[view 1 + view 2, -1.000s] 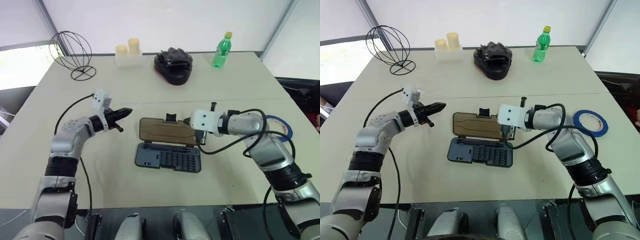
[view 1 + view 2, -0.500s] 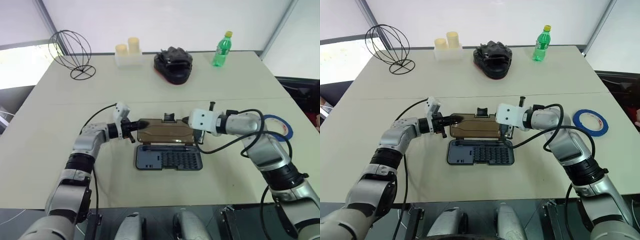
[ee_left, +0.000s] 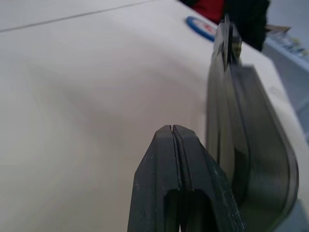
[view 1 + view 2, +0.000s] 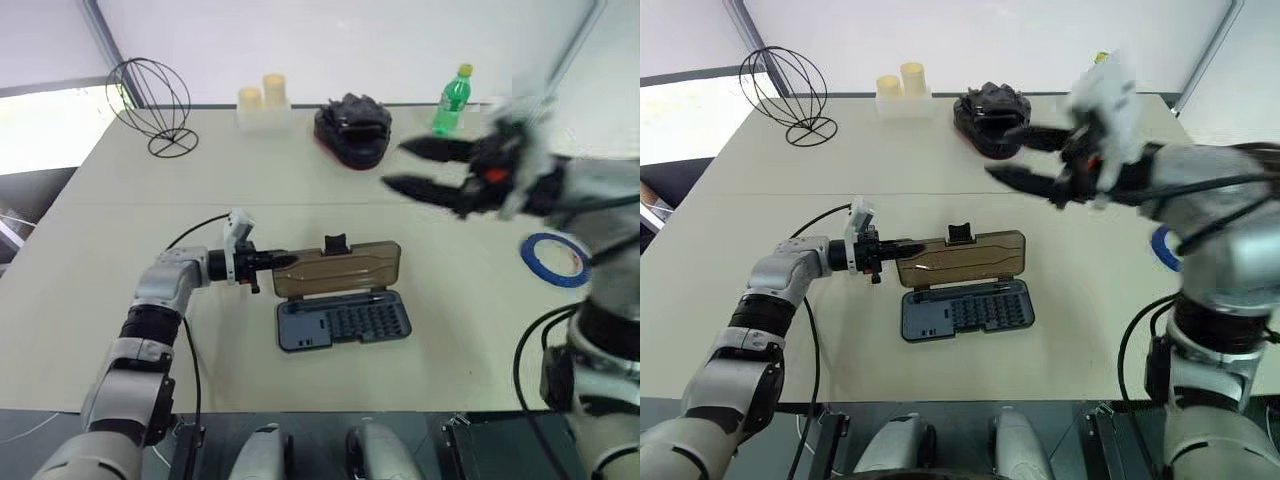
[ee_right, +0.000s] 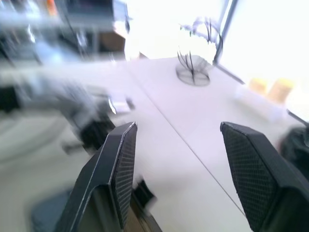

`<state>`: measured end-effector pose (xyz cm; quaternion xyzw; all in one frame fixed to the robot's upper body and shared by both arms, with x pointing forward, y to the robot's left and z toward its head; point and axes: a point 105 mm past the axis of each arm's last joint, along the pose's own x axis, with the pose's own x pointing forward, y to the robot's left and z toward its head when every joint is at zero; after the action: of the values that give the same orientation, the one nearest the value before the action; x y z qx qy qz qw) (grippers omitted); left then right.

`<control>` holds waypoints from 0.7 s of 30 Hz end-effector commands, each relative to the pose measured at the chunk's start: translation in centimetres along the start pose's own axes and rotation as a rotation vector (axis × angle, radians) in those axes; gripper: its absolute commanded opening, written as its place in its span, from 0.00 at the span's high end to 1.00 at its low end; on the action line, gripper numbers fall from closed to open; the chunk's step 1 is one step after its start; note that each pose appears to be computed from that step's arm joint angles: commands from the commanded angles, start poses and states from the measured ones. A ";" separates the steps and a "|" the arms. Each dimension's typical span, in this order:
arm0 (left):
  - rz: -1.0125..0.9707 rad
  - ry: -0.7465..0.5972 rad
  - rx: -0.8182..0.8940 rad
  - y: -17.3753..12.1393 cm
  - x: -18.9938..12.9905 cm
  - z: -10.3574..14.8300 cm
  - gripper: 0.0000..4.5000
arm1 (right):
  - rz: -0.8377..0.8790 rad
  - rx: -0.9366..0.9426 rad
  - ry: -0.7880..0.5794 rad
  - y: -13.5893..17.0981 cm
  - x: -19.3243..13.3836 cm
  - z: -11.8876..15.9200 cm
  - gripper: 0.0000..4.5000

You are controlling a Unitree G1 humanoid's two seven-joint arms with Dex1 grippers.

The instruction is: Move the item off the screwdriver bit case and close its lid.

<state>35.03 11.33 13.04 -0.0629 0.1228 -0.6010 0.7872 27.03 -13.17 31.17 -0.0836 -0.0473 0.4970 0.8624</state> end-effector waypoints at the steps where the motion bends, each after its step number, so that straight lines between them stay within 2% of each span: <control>1: -0.209 0.046 0.097 -4.2 0.9 2.3 1.00 | -0.053 0.059 0.022 0.1 -1.2 -0.9 0.38; 6: -0.392 0.286 0.190 -7.9 0.5 -1.5 1.00 | -0.093 0.064 0.126 0.4 -1.3 -3.5 0.38; 8: -0.408 0.348 0.223 -7.9 0.2 -3.0 1.00 | -0.096 0.042 0.214 0.9 -1.3 -5.4 0.38; 10: -0.369 0.345 0.236 -7.0 0.1 -3.1 1.00 | -0.089 0.031 0.294 1.5 -1.4 -7.3 0.38; 14: -0.214 0.284 0.276 -3.8 0.1 -1.1 1.00 | -0.034 -0.007 0.441 3.3 -1.5 -11.1 0.38; 16: -0.125 0.206 0.271 -1.9 -0.4 1.6 1.00 | 0.021 0.003 0.468 4.8 -1.1 -12.5 0.38; 21: -0.034 0.177 0.293 0.5 -1.1 4.0 1.00 | 0.071 -0.009 0.492 6.3 -0.3 -14.2 0.38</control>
<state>35.57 11.65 16.62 0.0958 0.1107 -0.6418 0.7528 23.99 -12.28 15.87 -0.1844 0.1856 0.4871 0.8333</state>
